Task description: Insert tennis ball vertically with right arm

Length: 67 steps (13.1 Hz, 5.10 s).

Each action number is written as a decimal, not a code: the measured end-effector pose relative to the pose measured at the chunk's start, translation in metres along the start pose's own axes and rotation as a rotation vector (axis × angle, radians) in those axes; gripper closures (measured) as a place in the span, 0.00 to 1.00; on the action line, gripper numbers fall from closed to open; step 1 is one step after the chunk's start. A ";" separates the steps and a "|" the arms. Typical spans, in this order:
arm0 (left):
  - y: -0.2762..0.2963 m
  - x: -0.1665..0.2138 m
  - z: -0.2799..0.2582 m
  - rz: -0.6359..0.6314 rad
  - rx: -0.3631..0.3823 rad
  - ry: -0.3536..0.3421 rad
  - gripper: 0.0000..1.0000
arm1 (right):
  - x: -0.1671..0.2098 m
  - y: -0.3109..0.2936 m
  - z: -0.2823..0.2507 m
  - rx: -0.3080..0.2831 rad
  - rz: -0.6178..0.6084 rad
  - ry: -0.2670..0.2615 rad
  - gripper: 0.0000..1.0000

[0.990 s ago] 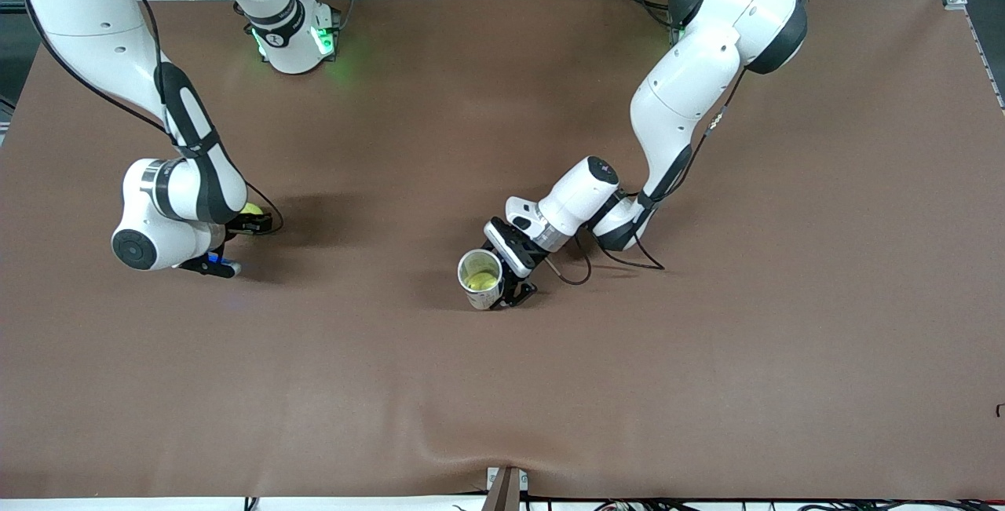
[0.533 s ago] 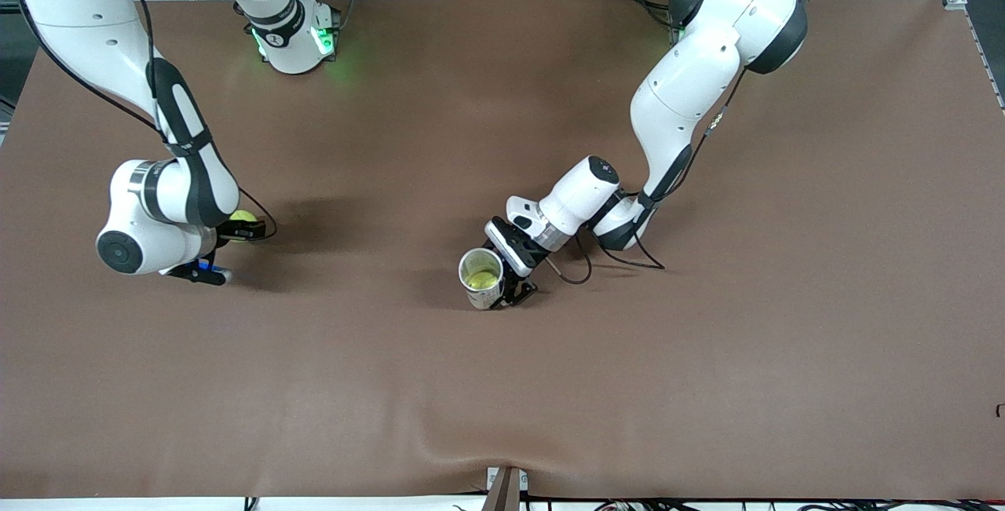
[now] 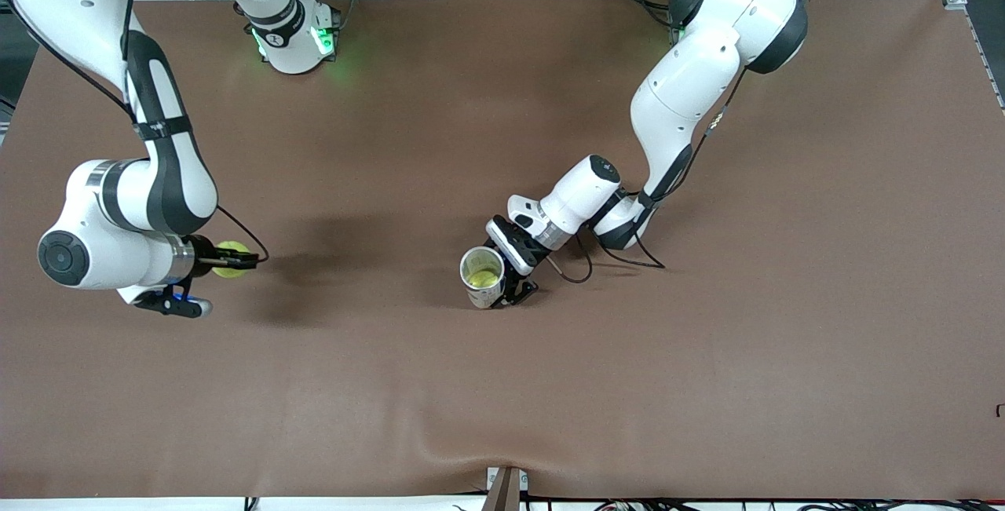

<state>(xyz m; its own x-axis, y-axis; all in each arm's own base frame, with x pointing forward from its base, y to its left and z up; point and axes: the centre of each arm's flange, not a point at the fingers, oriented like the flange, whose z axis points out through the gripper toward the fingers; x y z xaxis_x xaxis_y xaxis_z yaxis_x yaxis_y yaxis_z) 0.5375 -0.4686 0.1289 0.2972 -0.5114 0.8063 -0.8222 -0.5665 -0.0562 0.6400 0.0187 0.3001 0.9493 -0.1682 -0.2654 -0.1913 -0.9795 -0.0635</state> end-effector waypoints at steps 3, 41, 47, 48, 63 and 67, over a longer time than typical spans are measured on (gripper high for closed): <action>0.003 -0.004 -0.006 -0.001 -0.005 -0.001 0.23 | -0.003 -0.067 -0.034 0.087 0.003 0.059 0.27; 0.003 -0.009 -0.023 -0.018 -0.011 -0.030 0.22 | -0.157 -0.435 -0.025 0.174 0.029 0.446 0.00; 0.004 -0.009 -0.022 -0.017 -0.013 -0.031 0.19 | -0.109 -0.356 -0.060 0.044 0.036 0.377 0.00; 0.005 -0.009 -0.022 -0.017 -0.014 -0.031 0.19 | -0.101 -0.335 -0.071 0.017 0.036 0.350 0.00; 0.003 -0.026 -0.024 -0.030 -0.018 -0.063 0.00 | -0.080 0.009 -0.167 -0.053 -0.128 0.103 0.00; -0.010 -0.044 -0.039 -0.062 -0.013 -0.100 0.00 | -0.104 0.050 -0.218 -0.027 -0.118 0.189 0.00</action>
<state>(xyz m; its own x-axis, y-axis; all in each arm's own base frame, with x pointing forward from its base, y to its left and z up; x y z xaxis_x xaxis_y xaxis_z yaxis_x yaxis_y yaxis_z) 0.5136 -0.4154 0.1168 0.3941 -0.5375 0.7455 -0.8065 -0.5912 0.0001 0.5857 -0.0370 0.5345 0.9951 -0.0671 -0.0726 -0.0714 -0.9958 -0.0569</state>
